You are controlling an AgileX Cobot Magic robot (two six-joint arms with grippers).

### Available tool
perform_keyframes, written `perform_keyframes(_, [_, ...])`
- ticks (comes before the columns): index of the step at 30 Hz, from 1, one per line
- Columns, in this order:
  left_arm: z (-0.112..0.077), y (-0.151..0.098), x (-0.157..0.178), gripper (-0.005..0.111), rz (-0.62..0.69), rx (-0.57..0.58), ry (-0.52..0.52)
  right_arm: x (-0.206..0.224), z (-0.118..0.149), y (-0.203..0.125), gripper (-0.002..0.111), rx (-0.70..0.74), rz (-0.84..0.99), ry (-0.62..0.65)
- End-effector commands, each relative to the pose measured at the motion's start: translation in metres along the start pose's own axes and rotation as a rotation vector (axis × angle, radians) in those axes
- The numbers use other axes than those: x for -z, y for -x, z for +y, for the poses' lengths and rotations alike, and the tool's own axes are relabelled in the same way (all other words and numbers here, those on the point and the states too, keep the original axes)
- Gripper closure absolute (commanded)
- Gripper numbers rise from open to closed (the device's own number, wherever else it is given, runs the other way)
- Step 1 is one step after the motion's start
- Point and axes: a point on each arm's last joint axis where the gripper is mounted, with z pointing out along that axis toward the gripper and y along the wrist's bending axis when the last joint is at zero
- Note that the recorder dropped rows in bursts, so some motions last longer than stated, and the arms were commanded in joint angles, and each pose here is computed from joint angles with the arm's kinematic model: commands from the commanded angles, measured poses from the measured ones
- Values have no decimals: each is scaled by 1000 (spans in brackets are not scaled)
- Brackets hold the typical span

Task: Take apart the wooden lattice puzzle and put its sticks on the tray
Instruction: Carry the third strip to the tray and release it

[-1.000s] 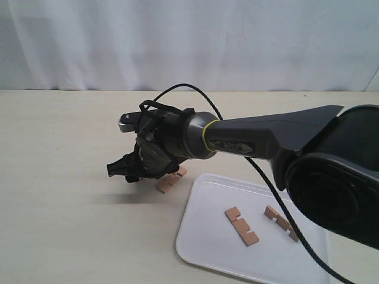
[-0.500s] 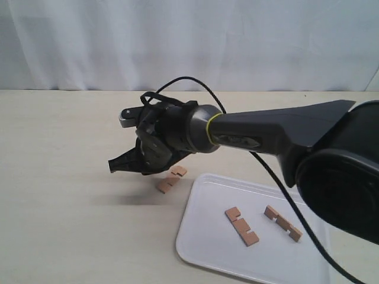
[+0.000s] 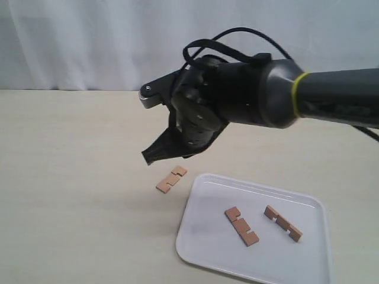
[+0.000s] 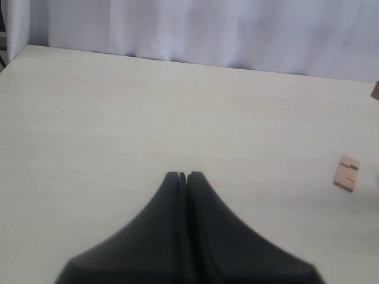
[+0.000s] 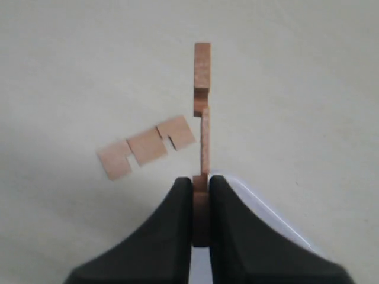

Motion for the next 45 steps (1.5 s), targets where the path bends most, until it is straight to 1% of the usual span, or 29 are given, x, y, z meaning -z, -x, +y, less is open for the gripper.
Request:
perform_keyframes(1, [0,0,0,107,-1,-2,2,13,-30,-27,104,6,17,-27])
perform_keyframes(5, [0,0,0,107,-1,-2,2,9,-55,-60,104,-22,72,-38])
perform_keyframes(7, [0,0,0,107,-1,-2,2,3,-62,-79,104,-24,105,-37])
perform_keyframes(11, [0,0,0,107,-1,0,1,-8,-69,-107,104,5,156,-27])
perform_keyframes(14, [0,0,0,107,-1,0,1,-15,-72,-121,104,4,168,-14])
perform_keyframes(20, [0,0,0,107,-1,0,1,-22,-79,-136,104,-20,196,-10])
perform_keyframes(24, [0,0,0,107,-1,0,1,-23,-79,-137,104,-33,182,5])
perform_keyframes(27, [0,0,0,107,-1,0,1,-24,-76,-135,104,-80,161,40])
perform_keyframes(29, [0,0,0,107,-1,0,1,-24,-75,-135,103,-87,158,47])
perform_keyframes(32, [0,0,0,107,-1,0,1,-24,-75,-135,98,-86,162,45])
perform_keyframes(41, [0,0,0,107,-1,0,1,-24,-75,-134,65,-87,157,46])
perform_keyframes(45, [0,0,0,107,-1,0,1,-21,-75,-127,60,-92,136,47])
